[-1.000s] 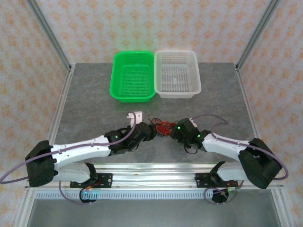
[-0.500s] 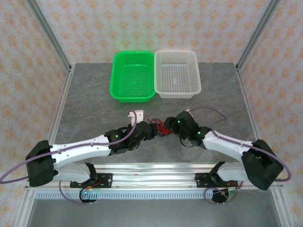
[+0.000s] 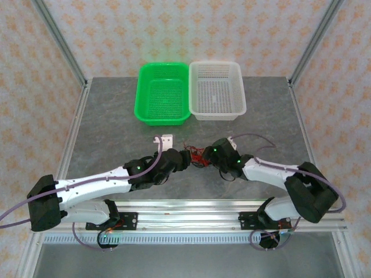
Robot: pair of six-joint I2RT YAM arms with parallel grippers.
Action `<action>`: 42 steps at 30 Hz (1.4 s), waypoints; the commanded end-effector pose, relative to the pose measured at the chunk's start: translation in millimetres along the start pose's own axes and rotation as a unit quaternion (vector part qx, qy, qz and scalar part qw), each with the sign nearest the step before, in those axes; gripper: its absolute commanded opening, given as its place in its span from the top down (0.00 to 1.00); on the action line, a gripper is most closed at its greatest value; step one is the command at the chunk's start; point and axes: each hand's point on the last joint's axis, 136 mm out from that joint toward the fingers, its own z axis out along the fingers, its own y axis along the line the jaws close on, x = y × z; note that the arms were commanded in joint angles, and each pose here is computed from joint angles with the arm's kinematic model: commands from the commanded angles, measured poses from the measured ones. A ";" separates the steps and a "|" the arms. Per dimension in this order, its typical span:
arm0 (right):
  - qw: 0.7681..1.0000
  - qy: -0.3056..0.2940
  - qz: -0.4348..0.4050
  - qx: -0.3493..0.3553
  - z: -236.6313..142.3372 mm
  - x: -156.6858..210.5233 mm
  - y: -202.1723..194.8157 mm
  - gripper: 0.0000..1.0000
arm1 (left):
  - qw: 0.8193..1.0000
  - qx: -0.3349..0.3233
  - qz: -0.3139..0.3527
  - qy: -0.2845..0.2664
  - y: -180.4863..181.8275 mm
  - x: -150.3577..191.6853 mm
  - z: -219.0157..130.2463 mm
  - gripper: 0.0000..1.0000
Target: Untangle the cables
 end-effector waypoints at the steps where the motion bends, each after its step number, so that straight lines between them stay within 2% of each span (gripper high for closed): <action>1: 1.000 -0.015 -0.001 0.023 10.1 -5.2 -6.1 0.28 | 1.000 -0.010 0.015 -0.001 5.8 1.6 -5.6 0.24; 5: 0.999 -0.013 -0.012 0.040 18.1 -3.8 -12.0 0.31 | 1.000 -0.009 0.014 -0.001 6.1 4.0 -5.8 0.25; 9: 0.998 -0.018 -0.028 0.053 26.3 -6.2 -13.5 0.44 | 1.000 -0.011 0.015 0.002 6.2 6.8 -3.7 0.25; 11: 0.997 -0.016 -0.038 0.059 33.1 -6.1 -13.8 0.56 | 1.000 -0.009 0.016 0.003 4.6 7.4 -3.3 0.24; 12: 0.997 -0.014 -0.044 0.060 36.3 -6.0 -12.8 0.65 | 1.000 -0.008 0.017 0.005 3.5 8.1 -3.2 0.25; 13: 0.997 -0.013 -0.051 0.062 39.7 -6.2 -11.7 0.78 | 1.000 -0.006 0.018 0.005 2.1 7.8 -3.5 0.25; 14: 0.996 -0.009 -0.057 0.065 43.1 -5.3 -11.9 0.85 | 1.000 -0.003 0.022 0.007 0.4 8.8 -3.8 0.25; 16: 0.995 -0.005 -0.070 0.066 46.5 -5.2 -9.8 0.94 | 1.000 0.003 0.030 0.008 -4.9 10.1 -5.6 0.25; 19: 0.995 0.000 -0.085 0.053 44.3 -5.2 -2.4 1.00 | 0.998 0.018 0.050 0.017 -16.2 16.6 -9.3 0.25; 26: 0.998 -0.004 -0.061 -0.016 3.8 -12.1 29.0 1.00 | 0.993 0.041 0.090 0.065 -43.3 49.4 -17.2 0.25; 31: 0.995 0.000 0.012 -0.098 -22.6 -9.7 47.8 1.00 | 0.995 0.045 0.065 0.064 -54.0 51.9 -13.9 0.27; 37: 0.987 -0.003 0.084 -0.135 -40.1 -10.6 49.3 1.00 | 0.999 0.007 0.024 0.044 -35.1 48.7 7.0 0.28; 42: 0.972 -0.004 0.169 -0.161 -46.3 -8.6 40.0 1.00 | 0.999 0.024 -0.007 0.037 -23.9 47.9 26.5 0.30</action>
